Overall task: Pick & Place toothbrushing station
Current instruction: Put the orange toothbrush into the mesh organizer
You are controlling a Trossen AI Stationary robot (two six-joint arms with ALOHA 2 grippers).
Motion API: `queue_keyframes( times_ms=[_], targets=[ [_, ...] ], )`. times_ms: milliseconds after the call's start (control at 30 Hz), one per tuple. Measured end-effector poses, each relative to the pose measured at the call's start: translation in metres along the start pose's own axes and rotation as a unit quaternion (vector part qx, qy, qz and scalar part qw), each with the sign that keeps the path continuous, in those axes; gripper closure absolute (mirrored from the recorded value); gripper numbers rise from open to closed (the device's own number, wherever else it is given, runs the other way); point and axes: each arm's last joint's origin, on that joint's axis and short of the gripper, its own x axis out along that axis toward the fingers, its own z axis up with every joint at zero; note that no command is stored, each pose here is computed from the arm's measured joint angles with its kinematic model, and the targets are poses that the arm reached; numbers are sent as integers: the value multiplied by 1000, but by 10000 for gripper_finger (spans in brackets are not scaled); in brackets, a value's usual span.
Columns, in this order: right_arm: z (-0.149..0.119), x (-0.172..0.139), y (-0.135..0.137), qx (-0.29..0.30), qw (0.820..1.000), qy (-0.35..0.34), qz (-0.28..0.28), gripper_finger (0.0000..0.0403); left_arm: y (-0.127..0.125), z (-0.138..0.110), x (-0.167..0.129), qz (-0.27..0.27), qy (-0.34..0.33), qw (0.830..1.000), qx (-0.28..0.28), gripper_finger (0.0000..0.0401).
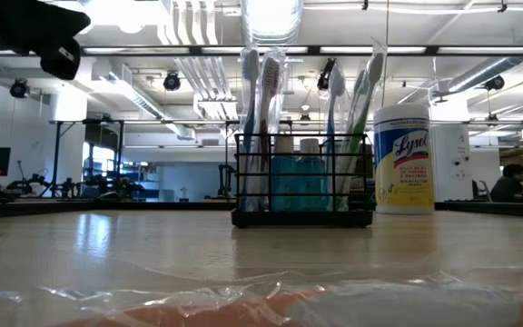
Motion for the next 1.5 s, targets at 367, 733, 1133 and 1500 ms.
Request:
queue_keyframes(
  times_ms=[367,733,1133,1500],
  targets=[
    [-9,44,31,49,987,151,-17,385,-1,1,0,-9,-3,1000,-10,397],
    [-11,75,43,33,972,233,-15,265,-2,1,0,-33,0,999,-13,382],
    [-44,105,37,25,950,312,-21,205,-2,-4,1,-34,11,999,-26,387],
    [-51,111,33,28,948,316,-20,228,-2,-6,2,-35,14,998,-43,379]
  ],
)
